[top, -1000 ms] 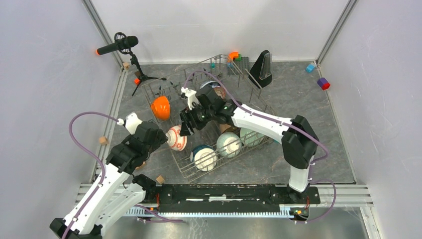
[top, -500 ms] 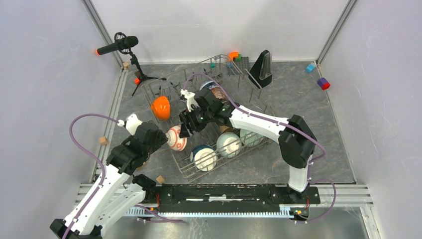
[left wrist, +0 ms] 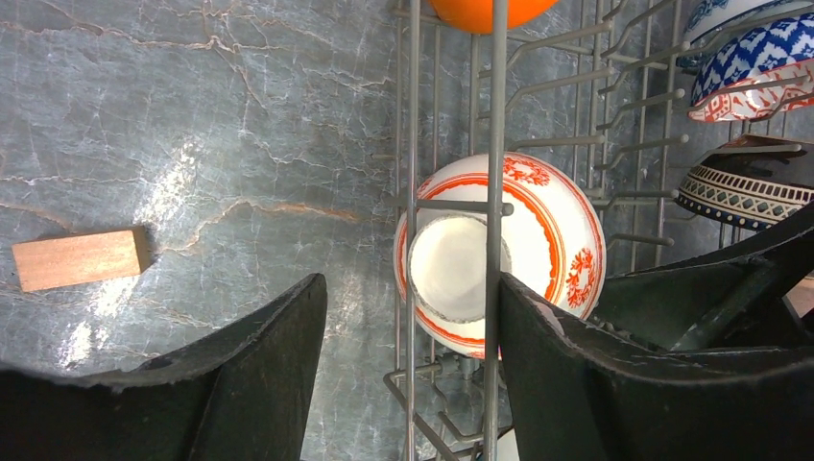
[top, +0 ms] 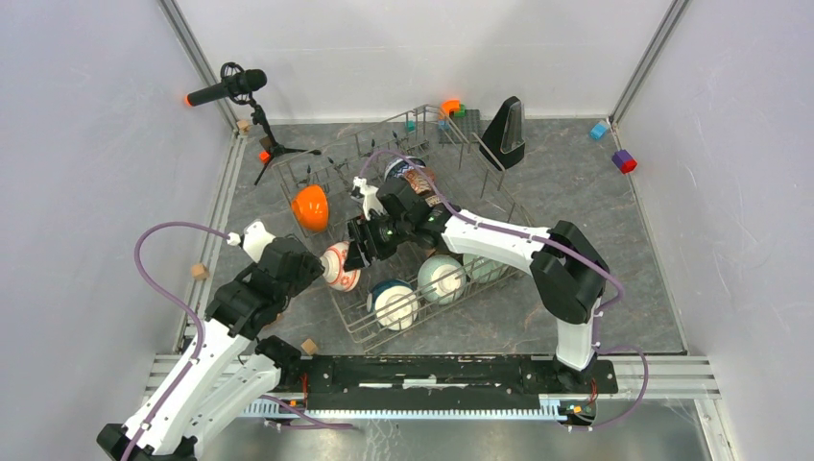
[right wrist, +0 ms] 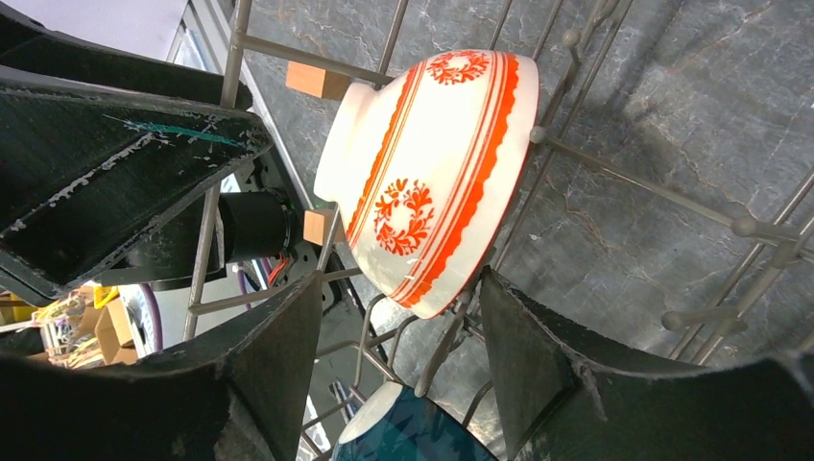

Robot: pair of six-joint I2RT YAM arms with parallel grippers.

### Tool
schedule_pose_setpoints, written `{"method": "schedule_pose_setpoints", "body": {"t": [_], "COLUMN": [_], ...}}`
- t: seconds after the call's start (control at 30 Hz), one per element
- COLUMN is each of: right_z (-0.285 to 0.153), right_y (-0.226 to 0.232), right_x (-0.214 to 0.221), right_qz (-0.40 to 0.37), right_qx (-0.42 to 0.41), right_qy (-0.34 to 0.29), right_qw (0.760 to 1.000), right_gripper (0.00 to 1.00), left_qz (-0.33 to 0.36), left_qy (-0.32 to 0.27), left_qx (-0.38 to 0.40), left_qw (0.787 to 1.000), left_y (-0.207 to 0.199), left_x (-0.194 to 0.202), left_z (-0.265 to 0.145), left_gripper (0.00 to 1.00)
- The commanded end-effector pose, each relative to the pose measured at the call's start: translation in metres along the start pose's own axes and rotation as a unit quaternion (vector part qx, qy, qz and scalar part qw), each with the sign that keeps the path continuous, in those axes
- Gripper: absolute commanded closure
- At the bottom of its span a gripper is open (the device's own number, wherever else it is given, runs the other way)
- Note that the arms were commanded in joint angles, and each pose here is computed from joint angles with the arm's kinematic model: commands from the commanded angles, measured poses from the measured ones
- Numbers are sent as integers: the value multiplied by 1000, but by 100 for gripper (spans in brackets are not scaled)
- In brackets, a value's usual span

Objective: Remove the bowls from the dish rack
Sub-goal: Pick up the bowl from the dish rack.

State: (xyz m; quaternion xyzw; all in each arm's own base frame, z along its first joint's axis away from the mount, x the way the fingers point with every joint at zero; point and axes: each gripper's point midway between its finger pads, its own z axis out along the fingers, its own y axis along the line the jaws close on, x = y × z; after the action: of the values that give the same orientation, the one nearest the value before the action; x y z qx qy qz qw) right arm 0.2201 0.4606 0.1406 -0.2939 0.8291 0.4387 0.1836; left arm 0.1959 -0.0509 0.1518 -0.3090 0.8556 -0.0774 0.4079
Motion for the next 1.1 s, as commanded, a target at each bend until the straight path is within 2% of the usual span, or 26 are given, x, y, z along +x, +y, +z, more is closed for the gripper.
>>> {"method": "schedule_pose_setpoints", "body": {"t": [0.0, 0.43, 1.07], "right_z": [3, 1, -12], "right_y": [10, 23, 47], "right_x": [-4, -4, 0], "right_qz": [16, 54, 66], "right_qx": [-29, -71, -145], "right_qy": [-17, -46, -62], "right_qw": [999, 995, 985], "right_gripper": [34, 42, 48], "left_qz": [-22, -27, -27], "left_qy": [-3, -2, -2], "left_qx": [10, 16, 15], "left_qw": [1000, 1000, 1000], "left_y": [-5, -4, -4], "left_x": [0, 2, 2], "left_z": [1, 0, 0], "left_gripper": [30, 32, 33]}}
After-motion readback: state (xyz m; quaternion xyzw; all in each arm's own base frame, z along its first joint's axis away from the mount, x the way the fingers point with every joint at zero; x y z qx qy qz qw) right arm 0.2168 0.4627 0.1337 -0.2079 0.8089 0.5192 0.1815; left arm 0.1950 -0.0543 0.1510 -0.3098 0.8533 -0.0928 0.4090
